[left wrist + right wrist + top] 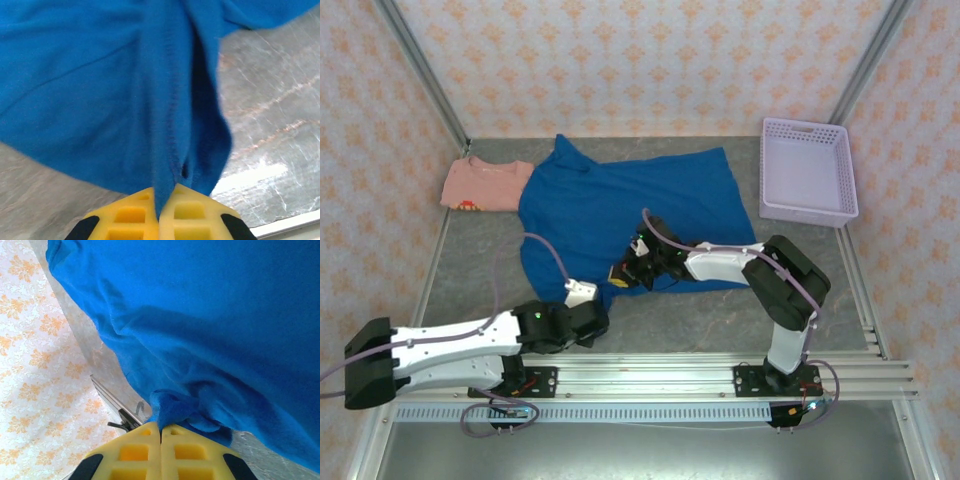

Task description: Fold the inside-out t-shirt

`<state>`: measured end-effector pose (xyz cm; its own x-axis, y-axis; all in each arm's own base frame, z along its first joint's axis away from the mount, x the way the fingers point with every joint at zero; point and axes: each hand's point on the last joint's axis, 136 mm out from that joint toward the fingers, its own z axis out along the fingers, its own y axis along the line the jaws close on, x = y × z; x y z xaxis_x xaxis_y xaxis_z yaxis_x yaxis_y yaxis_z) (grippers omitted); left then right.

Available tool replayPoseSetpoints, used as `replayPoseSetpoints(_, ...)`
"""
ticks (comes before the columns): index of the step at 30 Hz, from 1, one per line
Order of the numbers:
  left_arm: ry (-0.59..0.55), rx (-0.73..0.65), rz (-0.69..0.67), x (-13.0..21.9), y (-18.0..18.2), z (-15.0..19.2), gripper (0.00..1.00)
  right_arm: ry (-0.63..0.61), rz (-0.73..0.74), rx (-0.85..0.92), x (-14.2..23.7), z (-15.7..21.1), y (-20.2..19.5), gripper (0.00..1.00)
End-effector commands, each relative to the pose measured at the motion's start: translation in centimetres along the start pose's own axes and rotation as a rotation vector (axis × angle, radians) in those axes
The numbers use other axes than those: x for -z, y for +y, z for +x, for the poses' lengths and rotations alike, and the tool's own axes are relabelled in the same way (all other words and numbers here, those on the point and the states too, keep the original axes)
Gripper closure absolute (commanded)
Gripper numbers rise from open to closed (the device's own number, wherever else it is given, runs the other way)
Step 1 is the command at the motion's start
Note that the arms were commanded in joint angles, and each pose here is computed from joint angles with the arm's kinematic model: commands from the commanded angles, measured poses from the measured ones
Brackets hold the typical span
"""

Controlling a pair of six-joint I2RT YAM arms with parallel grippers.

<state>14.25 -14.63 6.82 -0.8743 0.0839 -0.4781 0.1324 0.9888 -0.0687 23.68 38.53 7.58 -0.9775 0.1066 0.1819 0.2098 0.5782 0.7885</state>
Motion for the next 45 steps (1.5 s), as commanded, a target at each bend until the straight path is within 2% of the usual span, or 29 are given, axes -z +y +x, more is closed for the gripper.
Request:
replayPoseSetpoints(1,0.018,0.113,-0.125,0.3,4.3,1.0,0.96,0.003,0.011,0.019,0.3,-0.3,0.4,1.00)
replayPoseSetpoints(5,0.035,0.137,-0.135,-0.1,5.1,1.4,0.96,0.004,0.022,0.018,0.1,-0.6,0.1,1.00)
replayPoseSetpoints(11,0.072,0.056,-0.060,-0.8,2.8,1.1,0.89,0.011,0.040,0.015,-0.3,-0.9,-0.5,1.00)
replayPoseSetpoints(18,0.035,-0.004,0.078,-0.5,0.0,-0.1,0.65,0.013,0.055,0.010,-0.8,-1.2,-1.2,1.00)
replayPoseSetpoints(23,-0.019,-0.106,0.093,0.4,-1.0,-0.9,0.52,0.018,0.059,0.010,-1.0,-1.3,-1.3,1.00)
replayPoseSetpoints(27,-0.056,-0.183,0.050,0.7,-1.2,-1.2,0.40,0.020,0.062,0.010,-1.1,-1.4,-1.4,1.00)
replayPoseSetpoints(31,-0.014,-0.234,-0.037,-0.2,-0.5,-0.5,0.34,0.024,0.065,0.007,-1.2,-1.6,-1.6,1.00)
replayPoseSetpoints(34,0.007,-0.256,-0.030,-0.4,-1.2,0.1,0.31,0.025,0.068,0.005,-1.2,-1.7,-1.8,1.00)
replayPoseSetpoints(39,0.057,-0.239,-0.023,-1.0,-1.4,1.4,0.23,0.027,0.068,0.010,-1.1,-1.8,-1.6,1.00)
replayPoseSetpoints(45,0.072,-0.218,-0.066,-1.8,-0.6,2.0,0.18,0.030,0.065,0.005,-1.3,-1.9,-1.7,1.00)
